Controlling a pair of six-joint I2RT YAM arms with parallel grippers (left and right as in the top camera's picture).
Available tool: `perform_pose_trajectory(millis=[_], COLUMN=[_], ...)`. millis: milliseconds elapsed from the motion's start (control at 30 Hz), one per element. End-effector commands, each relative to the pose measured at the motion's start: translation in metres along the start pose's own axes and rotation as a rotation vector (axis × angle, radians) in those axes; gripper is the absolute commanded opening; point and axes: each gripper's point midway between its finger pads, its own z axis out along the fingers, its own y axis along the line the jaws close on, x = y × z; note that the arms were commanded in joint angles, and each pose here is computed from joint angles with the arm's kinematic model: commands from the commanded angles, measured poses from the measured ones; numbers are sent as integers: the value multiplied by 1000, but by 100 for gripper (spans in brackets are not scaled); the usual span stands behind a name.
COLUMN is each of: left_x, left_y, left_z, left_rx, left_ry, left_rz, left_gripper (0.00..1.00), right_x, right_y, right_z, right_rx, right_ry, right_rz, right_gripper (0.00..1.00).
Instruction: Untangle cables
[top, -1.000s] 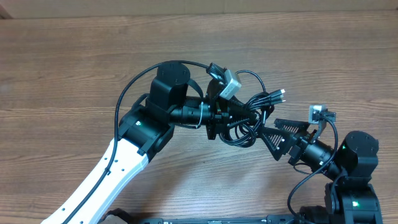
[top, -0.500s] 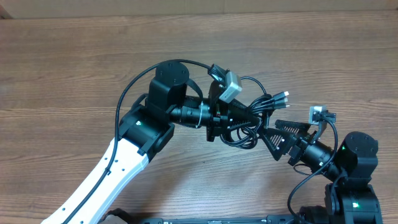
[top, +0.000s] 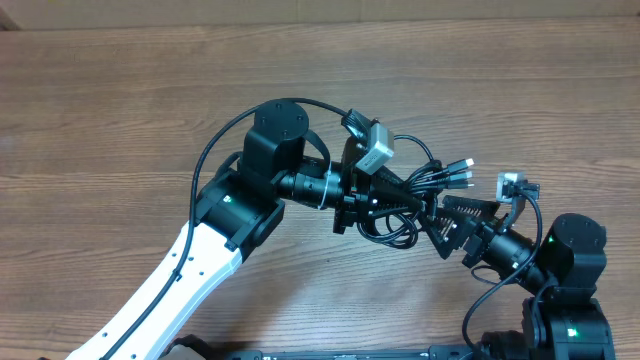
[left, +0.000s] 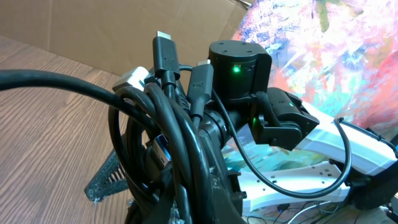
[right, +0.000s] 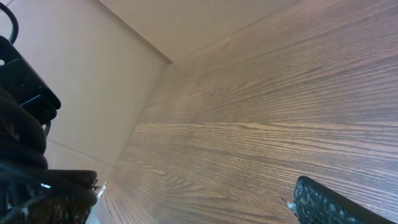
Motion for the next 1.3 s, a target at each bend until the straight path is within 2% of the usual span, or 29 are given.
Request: perform_pose_trajectory(millis=[0, 267, 633, 767, 867, 1033, 1267], left_x=[-8, -18, -25, -27, -28, -30, -30], left_y=[-45, -24, -6, 3, 5, 12, 13], left_z=[-4, -23, -38, -39, -39, -39, -39], left_rx=[180, 104, 30, -15, -28, -70, -76], left_ry=[15, -22, -56, -69, -73, -86, -86], left_rz=[71, 22, -18, -23, -24, -28, -31], left_gripper=[4, 4, 4, 4, 4, 4, 4], right_x=[-8, -6, -5, -4, 2, 17, 9], right_y=[-32, -58, -58, -44, -14, 11, 22], right_z=[-1, -7, -7, -3, 1, 0, 0], right_rx=[164, 306, 303, 224, 55, -100, -144], right_ry=[-59, -79, -76, -50, 8, 72, 48], right_rz=[31, 69, 70, 37, -121, -263, -236], right_gripper=[100, 100, 100, 100, 100, 100, 100])
